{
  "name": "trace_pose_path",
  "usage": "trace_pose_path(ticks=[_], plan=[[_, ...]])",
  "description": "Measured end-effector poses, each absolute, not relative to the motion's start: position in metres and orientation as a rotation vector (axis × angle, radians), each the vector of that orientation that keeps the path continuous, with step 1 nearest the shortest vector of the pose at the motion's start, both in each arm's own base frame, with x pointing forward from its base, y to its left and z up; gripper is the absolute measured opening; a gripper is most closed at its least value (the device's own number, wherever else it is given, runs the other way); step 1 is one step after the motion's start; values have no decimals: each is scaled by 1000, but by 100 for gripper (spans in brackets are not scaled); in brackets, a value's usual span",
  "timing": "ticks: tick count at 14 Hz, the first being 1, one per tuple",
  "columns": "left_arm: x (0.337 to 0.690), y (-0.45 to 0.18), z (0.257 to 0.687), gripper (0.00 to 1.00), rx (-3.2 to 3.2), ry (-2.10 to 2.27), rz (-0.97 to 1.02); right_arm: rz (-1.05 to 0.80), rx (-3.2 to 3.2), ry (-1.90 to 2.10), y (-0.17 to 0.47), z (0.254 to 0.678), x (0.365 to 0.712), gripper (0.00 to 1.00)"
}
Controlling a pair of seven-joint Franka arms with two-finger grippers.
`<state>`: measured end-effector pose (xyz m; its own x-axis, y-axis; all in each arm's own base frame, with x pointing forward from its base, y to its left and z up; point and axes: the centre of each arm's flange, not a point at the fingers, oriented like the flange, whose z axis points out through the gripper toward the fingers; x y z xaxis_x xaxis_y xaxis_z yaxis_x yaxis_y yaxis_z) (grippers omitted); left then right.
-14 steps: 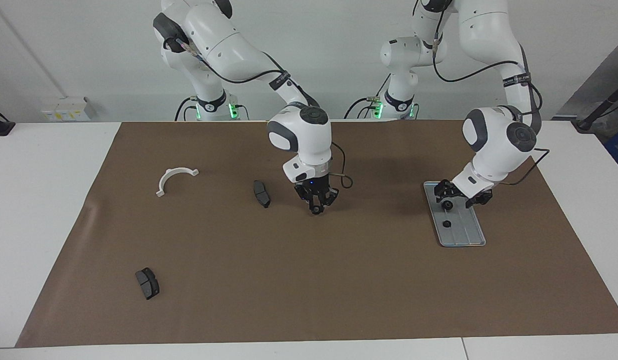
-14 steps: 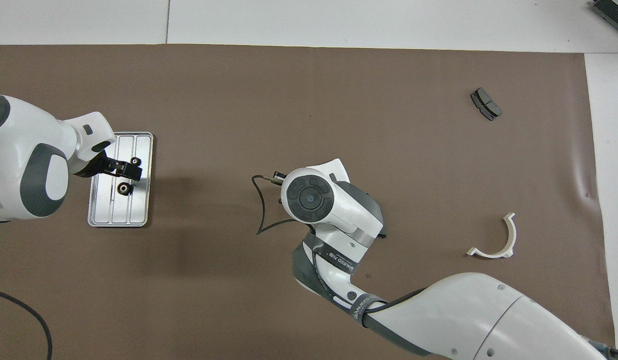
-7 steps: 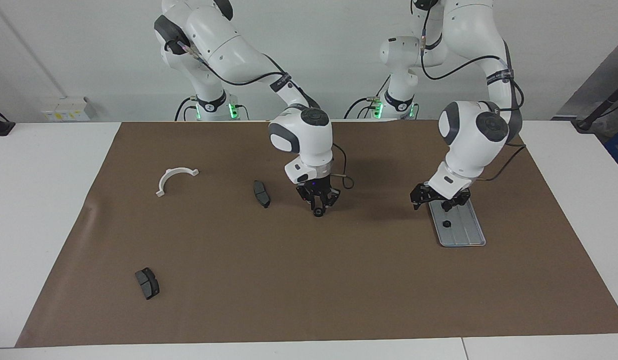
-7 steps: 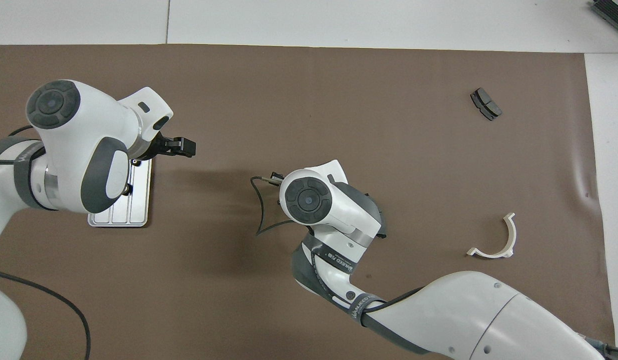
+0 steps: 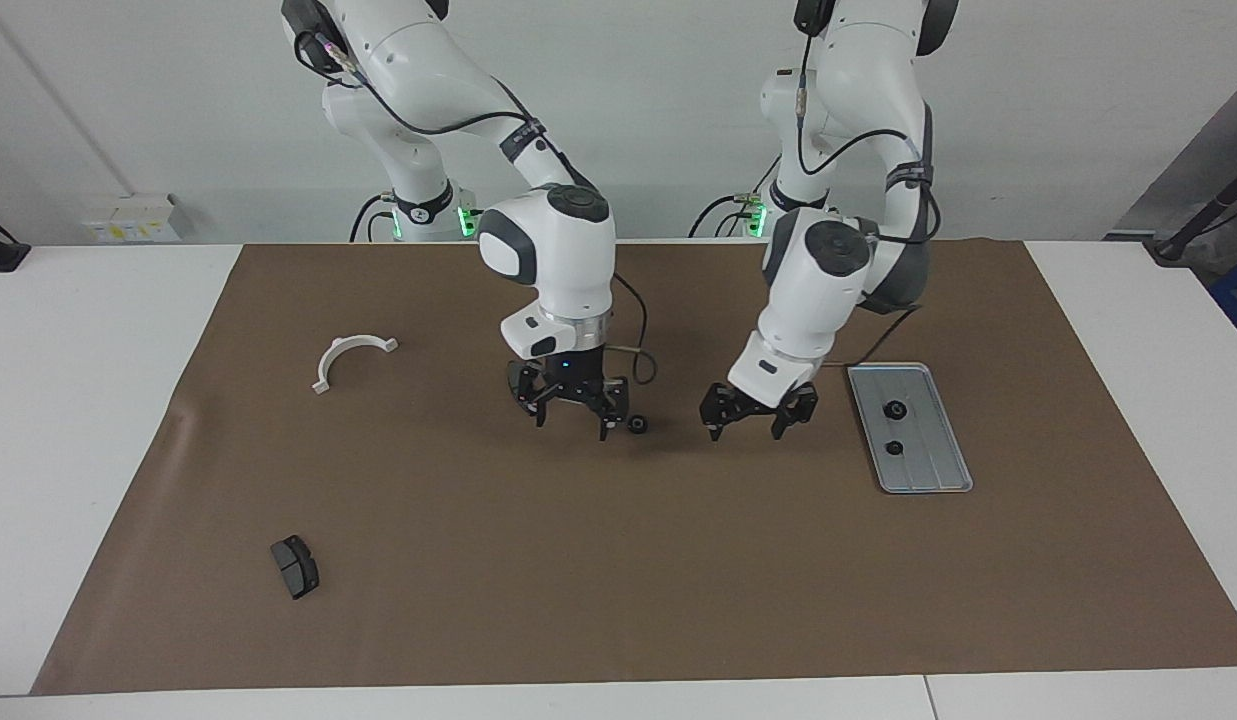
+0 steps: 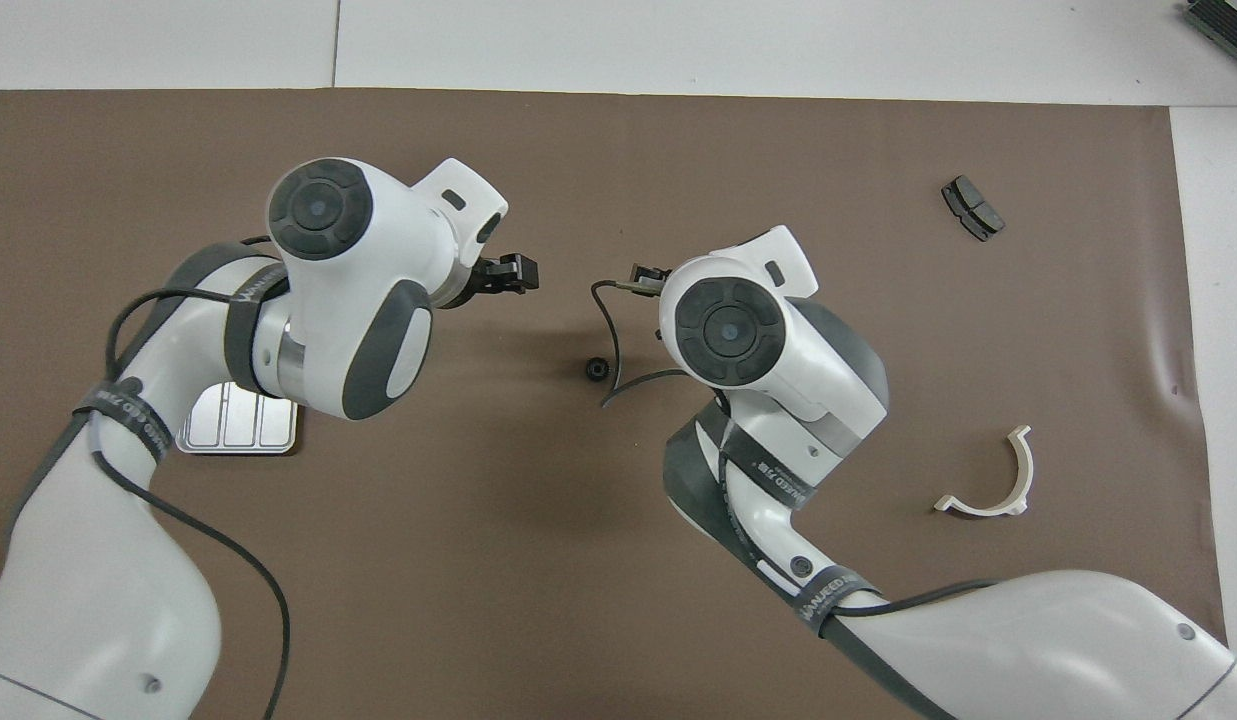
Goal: Pick bearing gear from pile to tray
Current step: 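Grasp the third gear with the left gripper while the right gripper withdraws, then carry the third gear to the tray and open the left gripper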
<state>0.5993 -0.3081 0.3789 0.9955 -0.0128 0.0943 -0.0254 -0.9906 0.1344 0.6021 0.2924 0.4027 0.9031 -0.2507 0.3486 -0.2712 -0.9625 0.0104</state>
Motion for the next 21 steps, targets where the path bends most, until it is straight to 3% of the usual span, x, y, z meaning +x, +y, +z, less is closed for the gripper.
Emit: trace_pose_path(ticks=[4,8,13,16,19,21], plan=[[575,-366,345,100,3031,-72,86,464,3016,-316,206,444,625,100],[563,-391,339,96,3040,-114,96,387,3075,-282,130,484,628,100],[545,-409,318,83,3055,-177,74,274,3116,-219,40,538,605,100],[532,-424,293,81,3085,-186,49,185,3128,-184,-7,564,582,100],[533,-424,291,76,3091,-180,54,86,3135,-191,-32,590,557,100],[534,-421,292,66,3095,-174,58,34,3139,-196,-37,614,545,100]])
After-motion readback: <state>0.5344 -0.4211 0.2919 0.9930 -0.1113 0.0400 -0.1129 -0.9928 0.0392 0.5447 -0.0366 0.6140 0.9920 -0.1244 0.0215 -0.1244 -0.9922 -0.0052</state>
